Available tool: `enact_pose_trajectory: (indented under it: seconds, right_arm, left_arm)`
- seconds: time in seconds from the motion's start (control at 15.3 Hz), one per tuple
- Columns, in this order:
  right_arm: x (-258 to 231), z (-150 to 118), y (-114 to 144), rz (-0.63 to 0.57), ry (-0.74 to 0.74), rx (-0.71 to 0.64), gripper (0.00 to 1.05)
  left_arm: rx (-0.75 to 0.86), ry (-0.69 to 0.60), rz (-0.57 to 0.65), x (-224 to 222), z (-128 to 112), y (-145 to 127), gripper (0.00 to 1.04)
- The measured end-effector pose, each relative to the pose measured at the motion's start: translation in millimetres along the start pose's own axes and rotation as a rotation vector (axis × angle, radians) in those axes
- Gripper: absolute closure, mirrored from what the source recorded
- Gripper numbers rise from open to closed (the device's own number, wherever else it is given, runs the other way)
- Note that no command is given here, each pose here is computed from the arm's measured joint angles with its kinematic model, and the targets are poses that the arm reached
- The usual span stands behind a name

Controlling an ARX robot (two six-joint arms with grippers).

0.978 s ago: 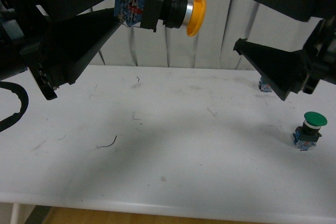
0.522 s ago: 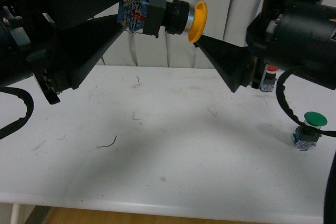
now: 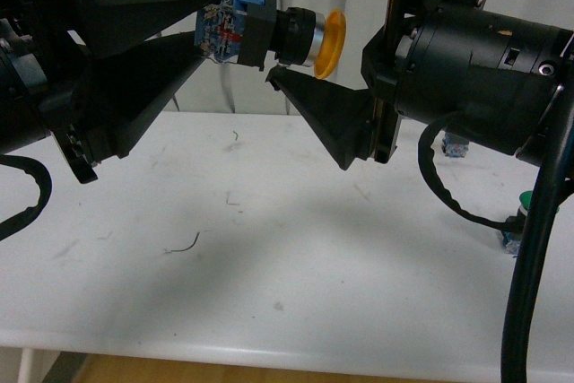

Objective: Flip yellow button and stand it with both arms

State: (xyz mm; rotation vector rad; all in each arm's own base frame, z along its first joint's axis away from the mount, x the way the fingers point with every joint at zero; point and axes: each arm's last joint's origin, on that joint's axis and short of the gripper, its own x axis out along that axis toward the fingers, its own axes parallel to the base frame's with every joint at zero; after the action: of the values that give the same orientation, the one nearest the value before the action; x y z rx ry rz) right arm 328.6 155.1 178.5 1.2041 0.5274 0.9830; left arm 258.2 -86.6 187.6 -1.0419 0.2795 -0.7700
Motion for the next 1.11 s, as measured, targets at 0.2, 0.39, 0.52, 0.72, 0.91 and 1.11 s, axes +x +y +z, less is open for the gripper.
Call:
enact_pose_trajectory:
  seconds: [0.2, 0.39, 0.52, 0.72, 0.91, 1.11]
  right_arm:
    - [8.5, -8.2, -1.0, 0.011, 0.030, 0.034, 0.49]
    - [8.7, -8.0, -0.2, 0.016, 0.025, 0.043, 0.66]
    - [8.7, -7.9, -0.3, 0.015, 0.024, 0.046, 0.67]
    - [8.3, -7.3, -0.4, 0.014, 0.021, 0.046, 0.67]
    - [7.1, -5.1, -1.3, 0.007, 0.010, 0.032, 0.73]
    - [4.7, -2.2, -2.9, -0.001, 0.005, 0.022, 0.73]
  left_arm:
    - [-0.012, 0.005, 0.011, -2.5, -0.4, 2.4, 0.74]
    - [-0.069, 0.003, 0.016, -4.0, -0.8, 3.4, 0.75]
    - [-0.081, 0.003, 0.017, -4.1, -0.9, 3.6, 0.75]
    - [-0.090, 0.003, 0.017, -4.1, -0.9, 3.6, 0.76]
    - [-0.088, 0.011, 0.021, -5.4, -1.1, 5.1, 0.48]
    - [-0.081, -0.021, 0.031, -9.7, 6.7, 8.1, 0.19]
